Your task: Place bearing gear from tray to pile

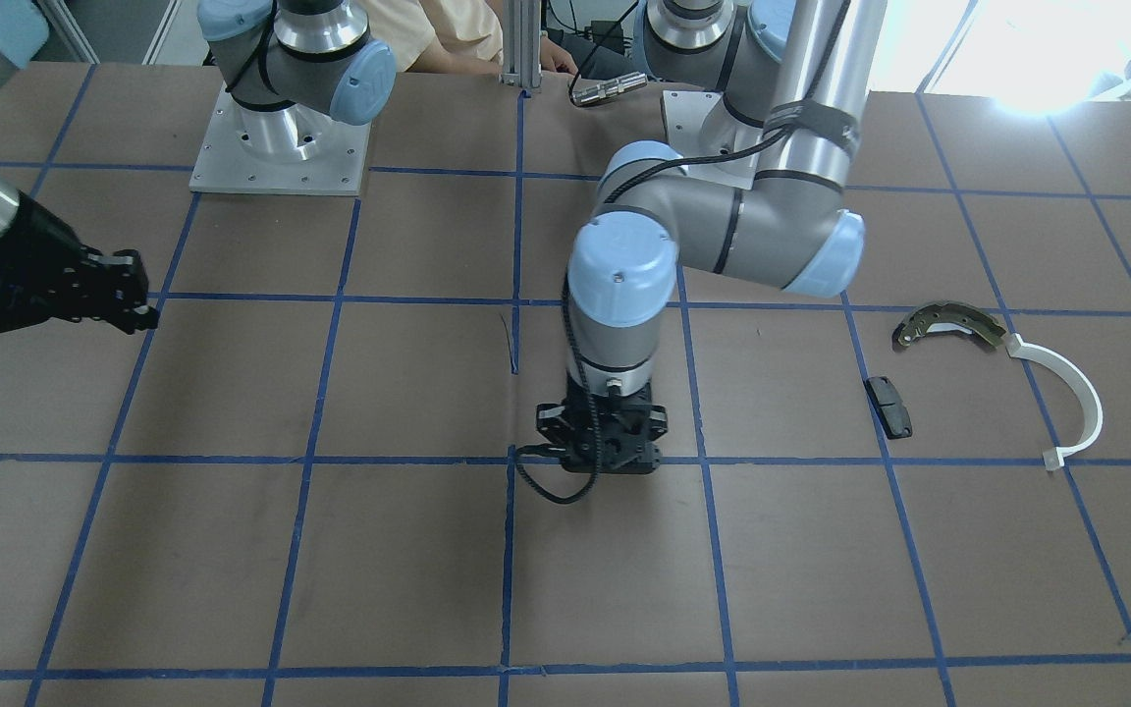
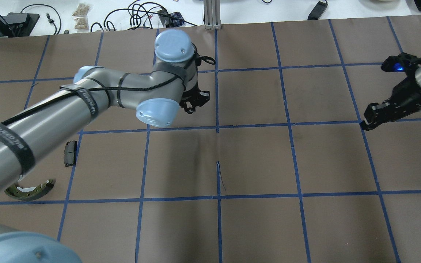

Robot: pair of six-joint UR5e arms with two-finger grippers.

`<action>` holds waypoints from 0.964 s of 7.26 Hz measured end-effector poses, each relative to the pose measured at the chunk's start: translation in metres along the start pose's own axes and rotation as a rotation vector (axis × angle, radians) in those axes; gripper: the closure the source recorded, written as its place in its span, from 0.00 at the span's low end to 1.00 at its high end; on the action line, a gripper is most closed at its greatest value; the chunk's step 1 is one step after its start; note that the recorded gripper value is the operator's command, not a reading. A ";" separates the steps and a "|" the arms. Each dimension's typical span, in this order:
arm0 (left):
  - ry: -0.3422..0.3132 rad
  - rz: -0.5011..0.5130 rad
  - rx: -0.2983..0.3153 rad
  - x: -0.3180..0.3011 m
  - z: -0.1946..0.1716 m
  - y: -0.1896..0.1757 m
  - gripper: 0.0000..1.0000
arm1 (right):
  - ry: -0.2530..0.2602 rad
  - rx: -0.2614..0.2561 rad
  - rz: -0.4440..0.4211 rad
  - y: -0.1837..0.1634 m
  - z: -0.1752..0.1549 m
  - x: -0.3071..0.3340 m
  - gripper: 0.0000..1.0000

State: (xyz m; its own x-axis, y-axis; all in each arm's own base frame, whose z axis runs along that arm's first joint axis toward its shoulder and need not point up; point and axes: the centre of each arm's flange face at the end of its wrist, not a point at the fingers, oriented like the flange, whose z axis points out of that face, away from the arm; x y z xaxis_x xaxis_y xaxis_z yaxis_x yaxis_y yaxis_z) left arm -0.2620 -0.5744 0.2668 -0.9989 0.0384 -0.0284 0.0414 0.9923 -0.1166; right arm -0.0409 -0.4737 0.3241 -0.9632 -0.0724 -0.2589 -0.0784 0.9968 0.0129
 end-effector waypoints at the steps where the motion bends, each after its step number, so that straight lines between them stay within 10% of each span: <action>1: -0.010 0.019 0.001 -0.050 -0.012 -0.013 1.00 | -0.001 0.030 0.071 -0.012 0.028 -0.054 1.00; 7: -0.016 0.134 -0.110 -0.359 0.010 0.008 1.00 | 0.114 0.156 0.118 -0.079 0.212 -0.295 0.94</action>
State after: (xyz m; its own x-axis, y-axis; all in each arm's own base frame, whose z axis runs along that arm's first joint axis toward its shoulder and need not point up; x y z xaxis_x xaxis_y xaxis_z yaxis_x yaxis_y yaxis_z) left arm 0.0967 -0.5810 0.2665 -0.9840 0.1706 -0.0524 0.1709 0.9853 -0.0015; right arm 0.3041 -0.5237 0.1949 -0.9869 0.0503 -0.1531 0.0683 0.9910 -0.1151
